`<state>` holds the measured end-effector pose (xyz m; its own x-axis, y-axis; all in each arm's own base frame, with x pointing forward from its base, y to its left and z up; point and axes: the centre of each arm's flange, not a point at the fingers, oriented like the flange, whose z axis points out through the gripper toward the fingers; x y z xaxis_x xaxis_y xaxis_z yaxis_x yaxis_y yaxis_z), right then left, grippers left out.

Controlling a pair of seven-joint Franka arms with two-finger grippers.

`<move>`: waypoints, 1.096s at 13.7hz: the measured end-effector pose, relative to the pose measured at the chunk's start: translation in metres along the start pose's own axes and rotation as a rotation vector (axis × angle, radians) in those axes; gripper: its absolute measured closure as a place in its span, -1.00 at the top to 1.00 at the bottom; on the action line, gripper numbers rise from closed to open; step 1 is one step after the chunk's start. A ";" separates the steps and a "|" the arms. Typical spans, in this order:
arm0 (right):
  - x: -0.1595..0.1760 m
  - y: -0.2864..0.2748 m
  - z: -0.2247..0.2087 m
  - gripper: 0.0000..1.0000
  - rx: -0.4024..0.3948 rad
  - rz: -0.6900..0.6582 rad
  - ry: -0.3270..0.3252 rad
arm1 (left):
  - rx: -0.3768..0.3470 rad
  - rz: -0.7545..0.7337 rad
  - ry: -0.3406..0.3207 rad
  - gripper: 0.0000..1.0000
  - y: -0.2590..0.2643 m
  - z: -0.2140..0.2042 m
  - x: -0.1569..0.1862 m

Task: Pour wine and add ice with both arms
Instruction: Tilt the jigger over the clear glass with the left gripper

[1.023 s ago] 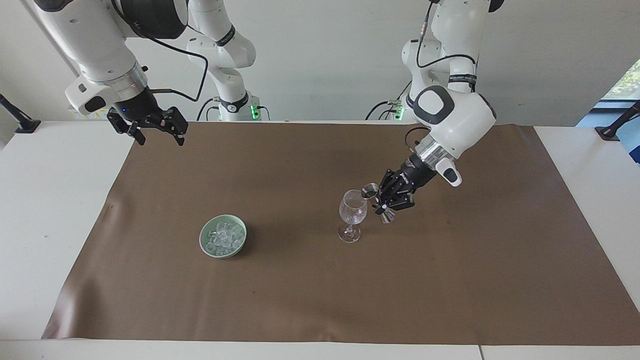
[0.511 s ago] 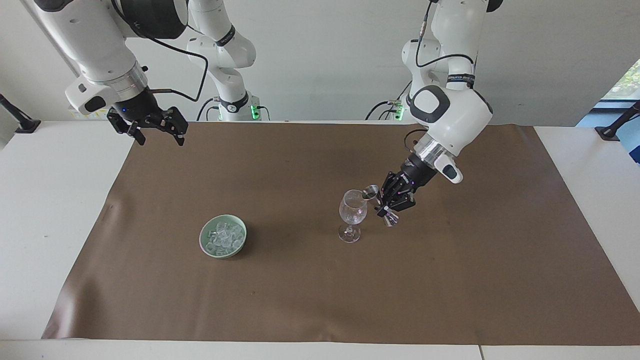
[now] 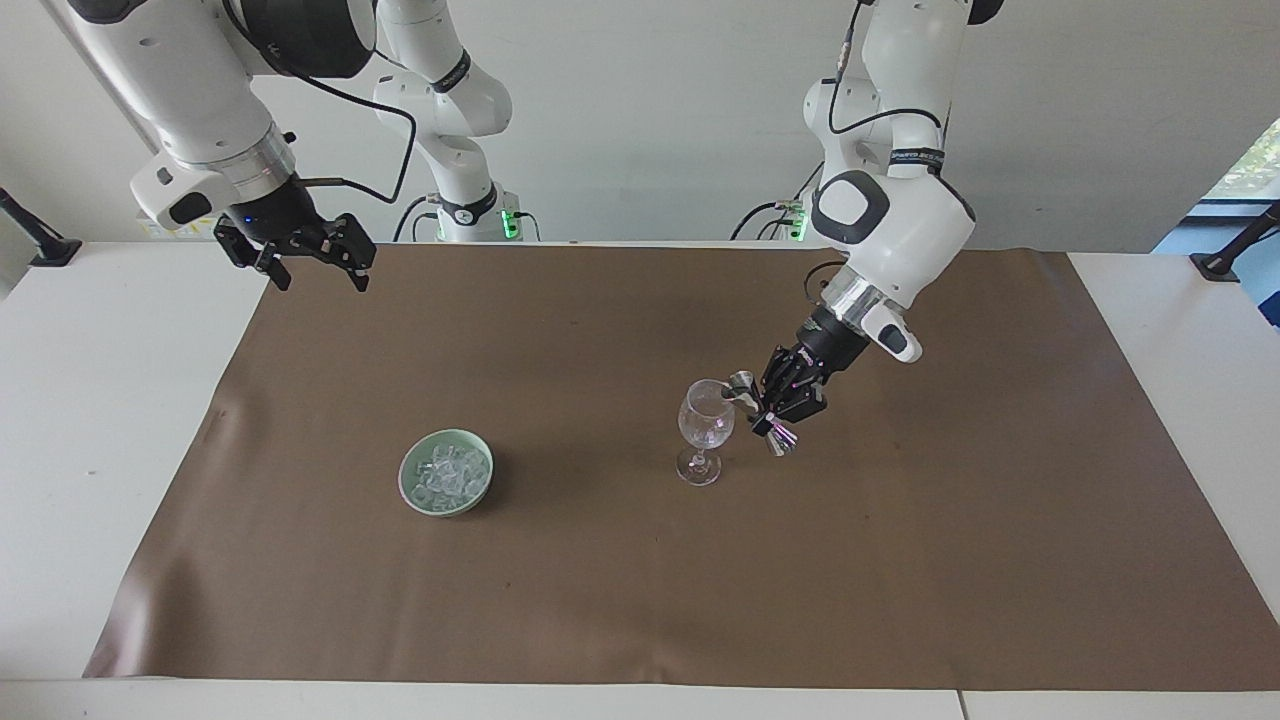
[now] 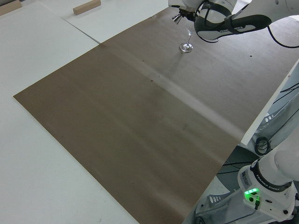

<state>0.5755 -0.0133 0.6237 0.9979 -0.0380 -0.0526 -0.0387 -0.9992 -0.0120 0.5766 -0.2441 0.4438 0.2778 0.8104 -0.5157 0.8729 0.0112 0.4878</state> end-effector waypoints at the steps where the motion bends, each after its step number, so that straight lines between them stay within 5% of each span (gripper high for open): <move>1: 0.000 0.000 0.000 1.00 0.000 0.000 0.000 | -0.008 0.017 0.003 -0.58 0.000 0.000 -0.002; 15: 0.000 0.000 0.000 1.00 0.000 0.000 0.000 | -0.064 0.222 0.043 -0.58 -0.004 0.002 -0.008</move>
<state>0.5755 -0.0133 0.6237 0.9979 -0.0380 -0.0526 -0.0387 -0.9992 -0.0120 0.5713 -0.2521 0.4443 0.4414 0.8215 -0.3611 0.7648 -0.1339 0.6301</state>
